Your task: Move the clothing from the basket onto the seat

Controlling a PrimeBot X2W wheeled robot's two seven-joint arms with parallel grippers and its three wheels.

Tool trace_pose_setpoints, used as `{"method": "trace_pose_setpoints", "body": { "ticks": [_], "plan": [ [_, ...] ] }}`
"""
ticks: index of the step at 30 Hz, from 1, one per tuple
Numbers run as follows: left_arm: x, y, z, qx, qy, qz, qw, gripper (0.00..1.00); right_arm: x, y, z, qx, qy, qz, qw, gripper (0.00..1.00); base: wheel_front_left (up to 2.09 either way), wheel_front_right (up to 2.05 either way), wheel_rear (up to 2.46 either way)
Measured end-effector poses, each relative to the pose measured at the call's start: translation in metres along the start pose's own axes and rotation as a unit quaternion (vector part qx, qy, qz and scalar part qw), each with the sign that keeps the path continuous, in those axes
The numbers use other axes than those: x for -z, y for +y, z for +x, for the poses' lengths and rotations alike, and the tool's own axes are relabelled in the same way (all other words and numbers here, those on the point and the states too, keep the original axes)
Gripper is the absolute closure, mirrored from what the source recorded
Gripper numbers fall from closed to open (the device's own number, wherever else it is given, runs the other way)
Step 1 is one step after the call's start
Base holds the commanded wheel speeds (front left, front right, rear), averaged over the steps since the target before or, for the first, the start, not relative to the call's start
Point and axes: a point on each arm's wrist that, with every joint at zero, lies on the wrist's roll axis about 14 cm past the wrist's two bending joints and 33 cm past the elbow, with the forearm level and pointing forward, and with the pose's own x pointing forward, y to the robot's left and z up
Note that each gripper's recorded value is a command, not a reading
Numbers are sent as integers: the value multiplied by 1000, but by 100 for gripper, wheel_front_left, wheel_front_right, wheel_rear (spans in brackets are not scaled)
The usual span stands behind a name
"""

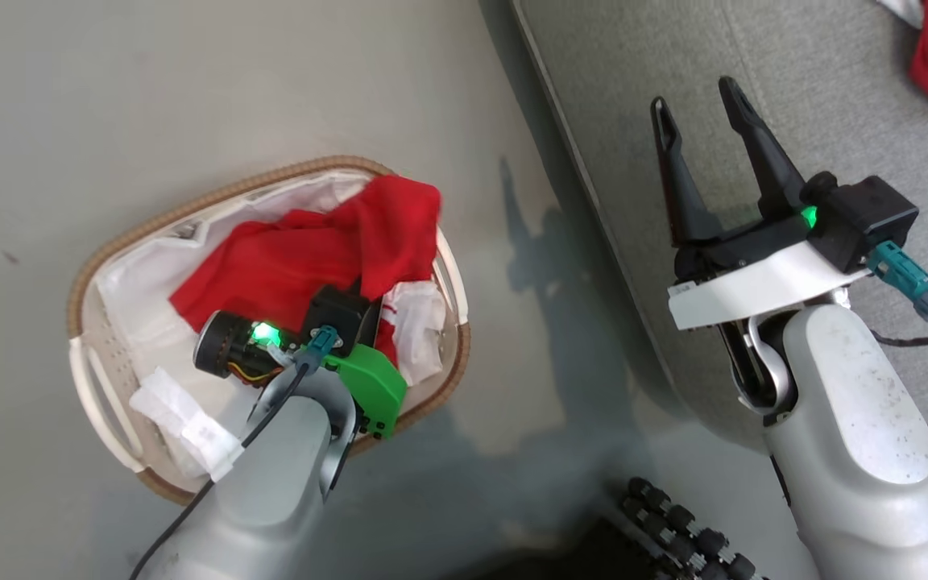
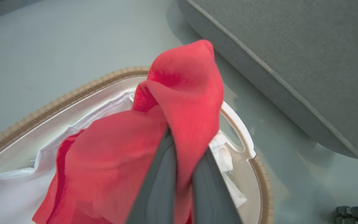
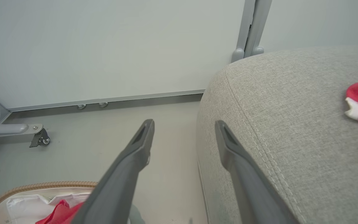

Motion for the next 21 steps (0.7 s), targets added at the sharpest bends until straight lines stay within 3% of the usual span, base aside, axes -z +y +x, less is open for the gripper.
{"method": "trace_pose_setpoints", "body": {
  "ticks": [10,21],
  "plan": [
    [-61,-2,-49,-45,-84,-14,995,100,-22,11,-30,-8,-10,12,1000,0,0,0,0],
    [-142,-3,-123,-98,-215,-3,972,100,-40,29,-65,-23,-23,25,999,0,0,0,0]
  ]
}}
